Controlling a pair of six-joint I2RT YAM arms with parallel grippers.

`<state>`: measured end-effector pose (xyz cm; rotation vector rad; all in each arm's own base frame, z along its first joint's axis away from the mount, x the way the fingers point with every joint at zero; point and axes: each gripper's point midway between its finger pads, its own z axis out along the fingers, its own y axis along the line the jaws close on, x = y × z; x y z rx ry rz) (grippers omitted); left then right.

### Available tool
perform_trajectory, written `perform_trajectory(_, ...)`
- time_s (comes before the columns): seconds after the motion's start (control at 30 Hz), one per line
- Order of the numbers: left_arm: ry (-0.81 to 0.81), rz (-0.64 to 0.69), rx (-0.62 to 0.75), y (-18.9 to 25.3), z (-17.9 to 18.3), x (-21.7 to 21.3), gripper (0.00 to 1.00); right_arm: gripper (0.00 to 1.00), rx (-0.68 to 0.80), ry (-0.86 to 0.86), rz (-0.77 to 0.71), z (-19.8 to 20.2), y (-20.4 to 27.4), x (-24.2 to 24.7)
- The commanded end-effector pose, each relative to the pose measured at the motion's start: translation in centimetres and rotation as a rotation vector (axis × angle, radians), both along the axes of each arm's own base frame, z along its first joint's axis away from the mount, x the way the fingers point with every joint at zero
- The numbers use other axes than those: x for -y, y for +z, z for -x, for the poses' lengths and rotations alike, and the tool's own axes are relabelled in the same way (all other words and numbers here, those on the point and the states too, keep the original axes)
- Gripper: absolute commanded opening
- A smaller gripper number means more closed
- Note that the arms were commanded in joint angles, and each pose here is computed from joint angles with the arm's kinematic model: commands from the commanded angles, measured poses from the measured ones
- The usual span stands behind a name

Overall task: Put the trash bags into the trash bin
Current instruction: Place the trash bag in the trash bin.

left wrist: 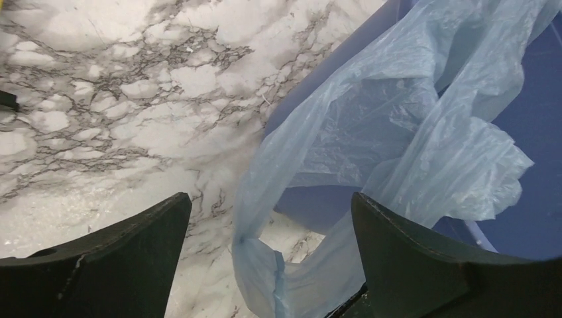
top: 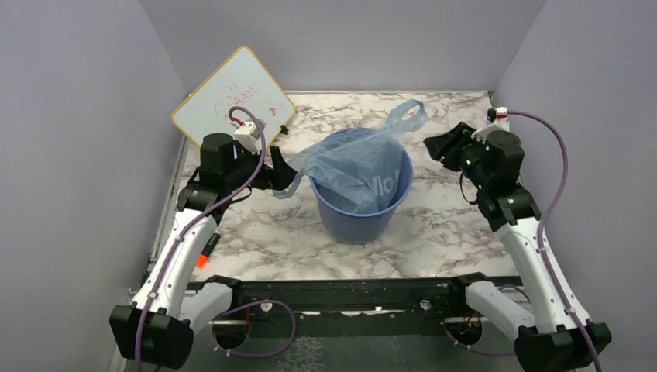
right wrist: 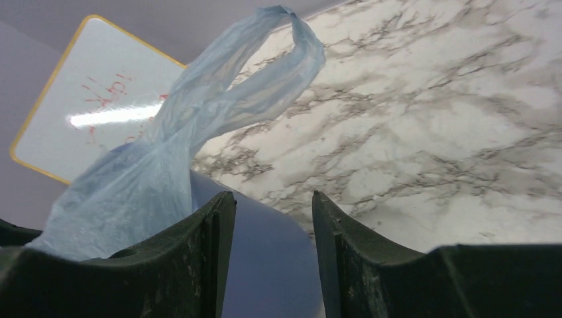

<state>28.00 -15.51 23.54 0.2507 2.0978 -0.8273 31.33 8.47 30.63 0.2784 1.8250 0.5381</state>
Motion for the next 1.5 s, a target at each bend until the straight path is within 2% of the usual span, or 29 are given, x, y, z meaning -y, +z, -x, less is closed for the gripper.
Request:
perform_trajectory(0.0, 0.099, -0.009, 0.126, 3.2, -0.1, -1.6, 0.94, 0.53, -0.001, 0.027, -0.277, -2.0, 2.1, -2.6)
perform_trajectory(0.13, 0.151, -0.021, 0.156, 4.1, 0.6, -2.6, 0.96, 0.54, -0.017, 0.09, -0.371, -3.2, 2.6, -4.3)
perform_trajectory(0.5, 0.125, -0.021, 0.281, 7.5, 2.3, -2.9, 0.99, 0.55, -0.067, 0.229, -0.424, -4.8, 2.4, -7.1)
perform_trajectory(0.7, 0.168, -0.058, 0.3, 8.2, 2.2, -3.8, 0.99, 0.55, -0.037, 0.189, -0.434, -3.8, 3.5, -6.3)
perform_trajectory(0.83, 0.048, -0.08, 0.371, 9.3, 3.2, -2.8, 0.99, 0.56, 0.021, 0.18, -0.417, -3.5, 5.4, -5.8)
perform_trajectory(0.93, -0.101, -0.098, 0.438, 10.3, 4.8, -1.4, 0.99, 0.56, -0.004, 0.174, -0.384, -4.0, 4.8, -5.8)
perform_trajectory(1.03, -0.217, -0.061, 0.474, 11.4, 6.2, -0.1, 0.99, 0.56, -0.052, 0.168, -0.356, -4.8, 3.5, -5.8)
perform_trajectory(1.33, -0.437, 0.018, 0.486, 12.5, 8.6, 2.3, 0.94, 0.54, -0.079, 0.212, -0.341, -6.0, 2.5, -6.7)
perform_trajectory(1.47, -0.453, 0.003, 0.463, 11.4, 8.1, 2.3, 0.93, 0.53, -0.085, 0.25, -0.328, -6.3, 2.6, -7.2)
